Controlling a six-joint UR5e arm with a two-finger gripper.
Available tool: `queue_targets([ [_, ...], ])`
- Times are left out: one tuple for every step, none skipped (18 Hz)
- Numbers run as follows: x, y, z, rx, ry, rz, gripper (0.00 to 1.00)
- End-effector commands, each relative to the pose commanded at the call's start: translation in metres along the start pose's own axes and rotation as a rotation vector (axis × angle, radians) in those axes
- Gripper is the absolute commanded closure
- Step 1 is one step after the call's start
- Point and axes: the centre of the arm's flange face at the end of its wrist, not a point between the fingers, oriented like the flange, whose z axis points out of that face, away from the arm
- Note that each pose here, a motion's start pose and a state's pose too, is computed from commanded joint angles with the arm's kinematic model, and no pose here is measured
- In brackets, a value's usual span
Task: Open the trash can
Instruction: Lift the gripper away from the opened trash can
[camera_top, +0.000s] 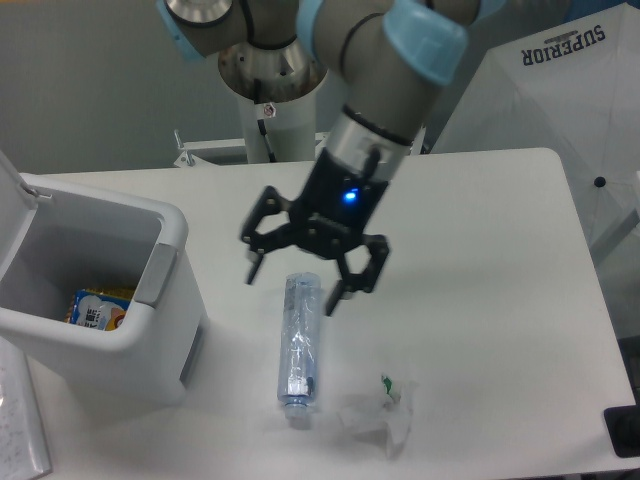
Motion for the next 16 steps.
queue_targets([
  [-0.009,0.008,0.001,-0.037,-0.037,0.035,0.0],
  [-0.017,0.017,0.004,-0.081,-0.077,0.074,0.0],
  [-0.03,0.027,0.004,-0.123,-0.113,0.114,0.0],
  [-0.043,0.034,0.005,-0.152,-0.131,0.155,0.0],
  [-0.052,0.039,0.011,-0.178,-0.134,0.199,0.0],
  [-0.063,0.043,0.016,-0.205,-0.138,0.234,0.0],
  [-0.077,0.051,0.02,-0.238,-0.149,0.269,0.0],
  [-0.086,0.055,0.024,-0.278,-0.159,0.323,0.0],
  [-0.095,0.059,0.028,-0.323,-0.165,0.374,0.0],
  [-0.105,0.061,0.031,-0.375,-0.175,0.418,0.0],
  [-0.111,0.063,0.033,-0.427,-0.181,0.443,0.0],
  [-0.116,0.063,0.034,-0.473,-0.19,0.459,0.0],
  [-0.119,0.062,0.034,-0.511,-0.202,0.47,0.0],
  [-0.122,0.065,0.036,-0.549,-0.211,0.47,0.0],
  [-0.124,0.07,0.034,-0.585,-0.221,0.465,0.0],
  [-0.124,0.074,0.035,-0.609,-0.223,0.463,0.0],
])
